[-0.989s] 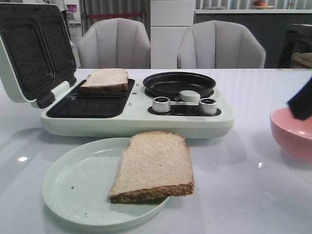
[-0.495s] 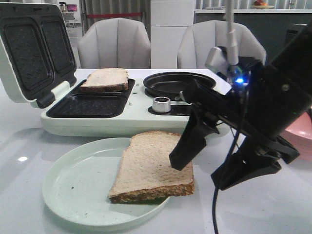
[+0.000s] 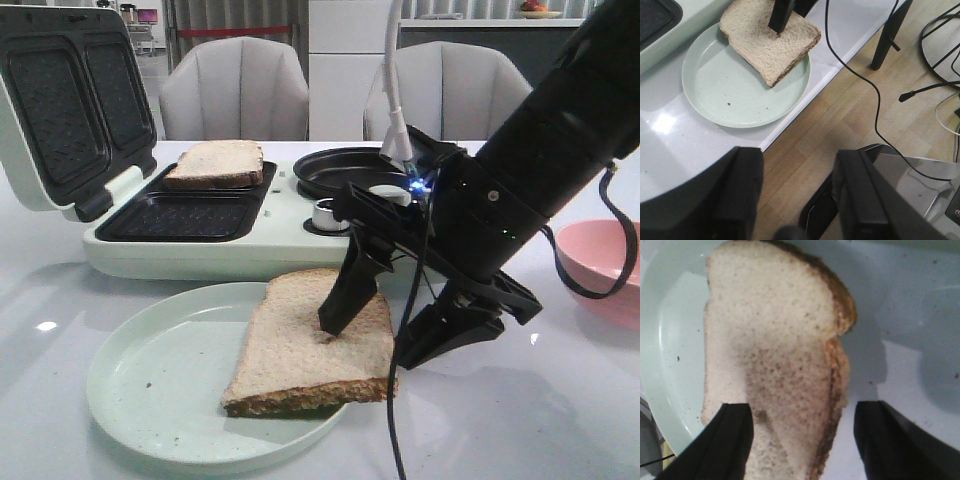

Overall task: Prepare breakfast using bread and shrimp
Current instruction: 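Reach the right gripper down and grasp the remaining bread slice, then carry the bread with the right gripper onto the nearer sandwich plate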

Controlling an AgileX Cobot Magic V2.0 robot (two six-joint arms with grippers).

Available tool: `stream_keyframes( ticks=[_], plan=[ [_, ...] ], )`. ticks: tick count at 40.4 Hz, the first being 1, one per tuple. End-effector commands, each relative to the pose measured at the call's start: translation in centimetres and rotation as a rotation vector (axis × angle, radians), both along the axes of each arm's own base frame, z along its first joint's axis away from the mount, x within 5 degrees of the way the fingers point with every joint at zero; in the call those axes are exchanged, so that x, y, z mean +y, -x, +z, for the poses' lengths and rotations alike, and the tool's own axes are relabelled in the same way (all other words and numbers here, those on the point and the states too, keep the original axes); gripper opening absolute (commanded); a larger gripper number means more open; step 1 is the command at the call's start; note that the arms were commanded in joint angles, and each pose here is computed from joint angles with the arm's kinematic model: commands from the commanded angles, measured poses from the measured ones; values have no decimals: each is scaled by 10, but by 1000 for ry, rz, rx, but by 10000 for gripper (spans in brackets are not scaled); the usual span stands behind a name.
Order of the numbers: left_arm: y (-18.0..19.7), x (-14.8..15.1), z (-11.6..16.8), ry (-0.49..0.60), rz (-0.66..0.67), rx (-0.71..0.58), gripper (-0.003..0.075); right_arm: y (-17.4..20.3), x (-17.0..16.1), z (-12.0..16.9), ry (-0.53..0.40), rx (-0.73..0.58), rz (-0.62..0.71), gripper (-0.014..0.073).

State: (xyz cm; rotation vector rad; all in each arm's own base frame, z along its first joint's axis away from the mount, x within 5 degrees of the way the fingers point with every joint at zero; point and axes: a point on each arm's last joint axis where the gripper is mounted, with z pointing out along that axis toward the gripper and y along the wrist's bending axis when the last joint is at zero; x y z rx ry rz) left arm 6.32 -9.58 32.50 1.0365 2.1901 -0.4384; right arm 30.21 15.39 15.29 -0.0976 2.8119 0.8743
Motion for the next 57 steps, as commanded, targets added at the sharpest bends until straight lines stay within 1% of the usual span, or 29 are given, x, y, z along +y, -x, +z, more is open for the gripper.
stream_keyframes(
  ticks=[1, 5, 9, 14, 22, 27, 35, 42, 45, 49, 57],
  plan=[
    [-1, -3, 13, 75, -16, -53, 392, -4, 3, 20, -42, -57, -1, 425],
    [-1, -3, 13, 75, -16, -55, 392, -4, 3, 20, -41, -57, -1, 309],
    [-1, -3, 13, 75, -16, -55, 393, -4, 2, 22, -44, -62, 0, 225],
    [-1, -3, 13, 75, -16, -55, 393, -2, 2, 30, -50, -88, 7, 161],
    [-1, -3, 13, 75, -16, -55, 392, 4, 0, 57, -76, -167, 20, 87],
    [-1, -3, 13, 75, -16, -55, 393, 11, -2, 82, -102, -234, 25, 66],
    [-1, -3, 13, 75, -16, -55, 392, 24, -6, 124, -157, -353, 19, 65],
    [-1, -3, 13, 75, -16, -55, 392, 12, -2, 151, -202, -444, -12, 65],
    [-1, -3, 13, 75, -16, -55, 392, 3, 2, 158, -221, -468, -30, 65],
    [-1, -3, 13, 75, -16, -55, 393, -11, 12, 161, -223, -497, -33, 65],
    [-1, -3, 13, 75, -16, -55, 393, -43, 43, 155, -236, -509, 0, 65]
  ],
)
